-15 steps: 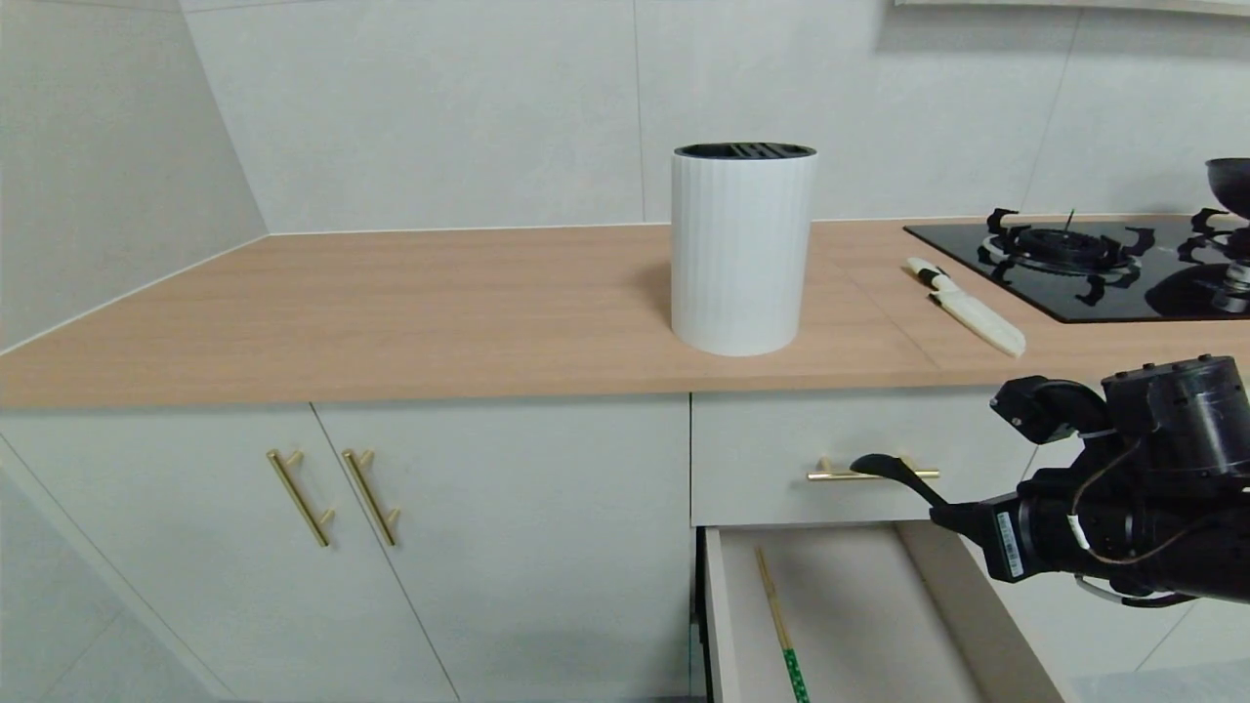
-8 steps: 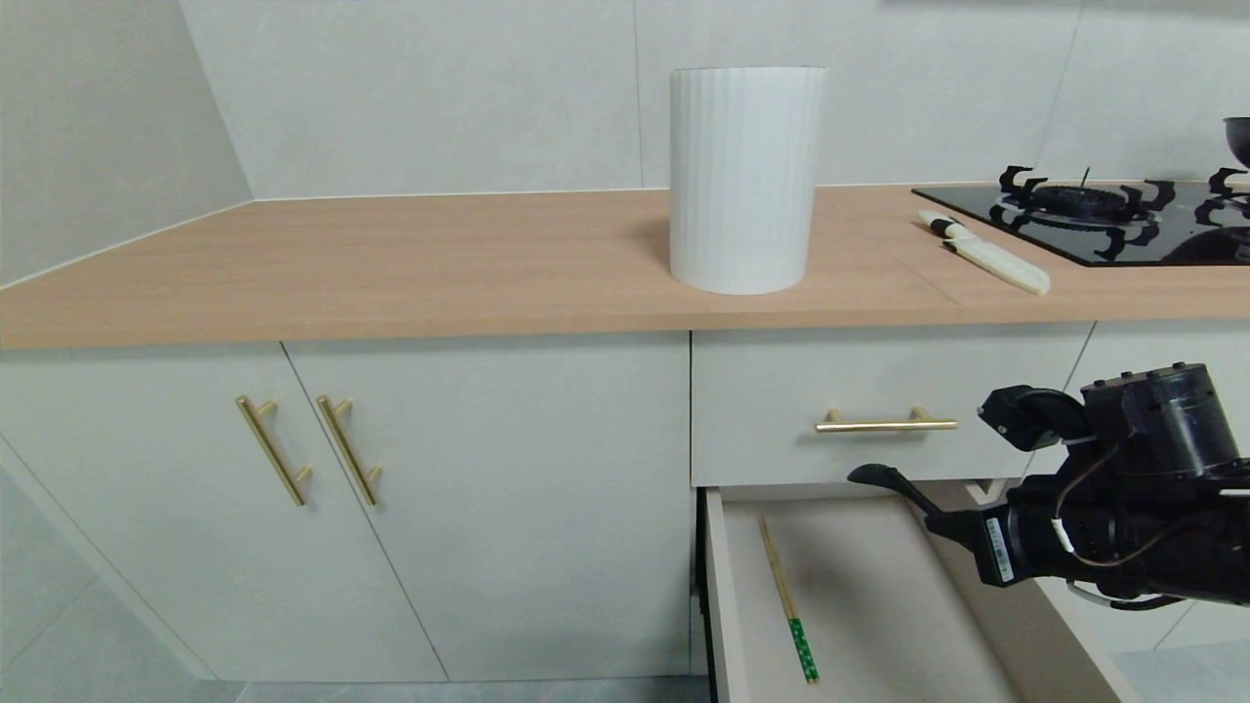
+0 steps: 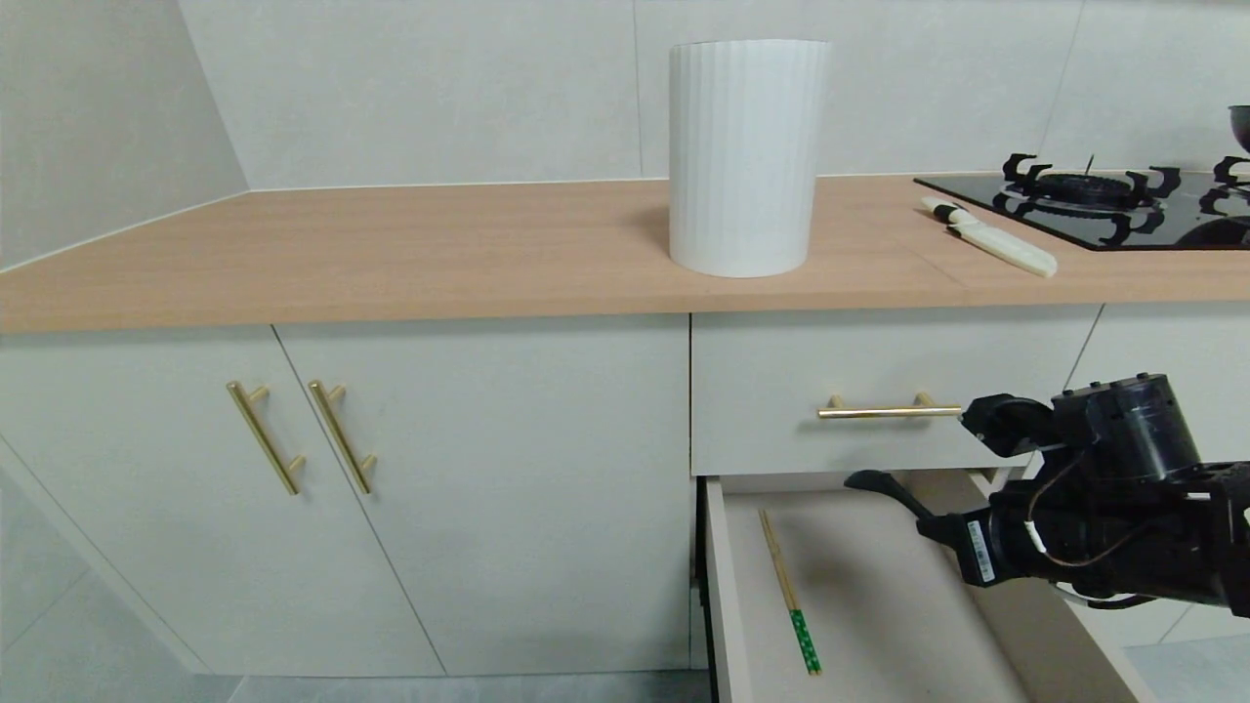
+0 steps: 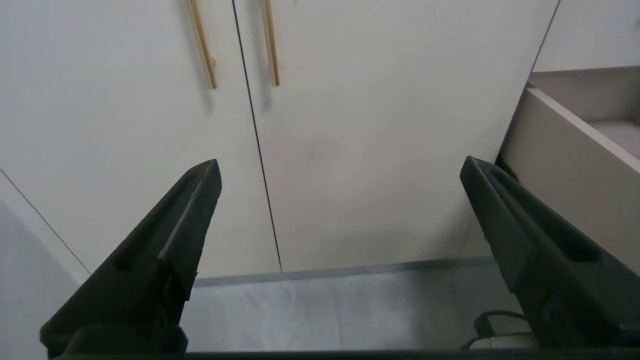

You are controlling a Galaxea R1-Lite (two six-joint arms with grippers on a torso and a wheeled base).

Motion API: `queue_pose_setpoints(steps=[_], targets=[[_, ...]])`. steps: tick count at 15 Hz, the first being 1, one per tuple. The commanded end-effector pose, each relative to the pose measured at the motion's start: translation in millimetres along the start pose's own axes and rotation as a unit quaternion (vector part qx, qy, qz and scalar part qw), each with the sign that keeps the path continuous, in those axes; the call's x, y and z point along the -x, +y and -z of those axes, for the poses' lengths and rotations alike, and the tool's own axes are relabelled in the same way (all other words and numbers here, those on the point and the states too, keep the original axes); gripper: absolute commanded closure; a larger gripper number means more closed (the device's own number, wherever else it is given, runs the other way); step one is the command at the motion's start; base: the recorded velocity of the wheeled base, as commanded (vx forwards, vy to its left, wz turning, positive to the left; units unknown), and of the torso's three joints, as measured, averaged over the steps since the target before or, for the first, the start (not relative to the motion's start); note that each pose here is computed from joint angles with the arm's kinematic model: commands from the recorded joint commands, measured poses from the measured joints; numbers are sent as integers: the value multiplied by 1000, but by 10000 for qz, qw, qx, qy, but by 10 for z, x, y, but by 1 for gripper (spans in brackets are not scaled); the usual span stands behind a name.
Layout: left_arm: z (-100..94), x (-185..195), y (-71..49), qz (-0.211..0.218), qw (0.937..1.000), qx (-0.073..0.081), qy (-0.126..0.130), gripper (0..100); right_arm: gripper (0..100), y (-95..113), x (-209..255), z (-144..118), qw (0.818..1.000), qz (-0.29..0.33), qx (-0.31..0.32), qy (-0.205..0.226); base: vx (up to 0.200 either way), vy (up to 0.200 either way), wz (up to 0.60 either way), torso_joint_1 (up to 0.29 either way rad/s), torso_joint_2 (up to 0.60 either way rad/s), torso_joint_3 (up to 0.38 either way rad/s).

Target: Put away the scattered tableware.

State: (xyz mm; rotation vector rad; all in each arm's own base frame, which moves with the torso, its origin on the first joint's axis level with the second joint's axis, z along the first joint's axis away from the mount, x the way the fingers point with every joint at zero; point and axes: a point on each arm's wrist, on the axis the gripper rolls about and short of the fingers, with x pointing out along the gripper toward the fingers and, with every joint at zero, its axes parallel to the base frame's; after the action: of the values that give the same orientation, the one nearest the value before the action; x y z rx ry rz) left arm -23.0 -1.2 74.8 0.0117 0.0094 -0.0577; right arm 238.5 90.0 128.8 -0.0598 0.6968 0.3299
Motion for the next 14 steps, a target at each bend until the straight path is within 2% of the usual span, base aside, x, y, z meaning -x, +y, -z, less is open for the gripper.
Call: queue_pose_setpoints(steps=[1,4,9,14], targets=[[1,0,0,3,10000,-2,5,0,100,-14,-278,85,9994,172,-13,298,0,0,0,0,0,0],[1,0,0,3,10000,-2,5,0,100,-39,-674,186,9974,537,-225,430,0,0,0,0,0,0],[1,0,0,3,10000,-2,5,0,100,-43,-1307,534,9876,683,-741,1203,0,0,0,0,0,0],[1,0,0,3,10000,-2,5,0,100,-20,-1534,796,9805,955,-609,1605,0,0,0,0,0,0]])
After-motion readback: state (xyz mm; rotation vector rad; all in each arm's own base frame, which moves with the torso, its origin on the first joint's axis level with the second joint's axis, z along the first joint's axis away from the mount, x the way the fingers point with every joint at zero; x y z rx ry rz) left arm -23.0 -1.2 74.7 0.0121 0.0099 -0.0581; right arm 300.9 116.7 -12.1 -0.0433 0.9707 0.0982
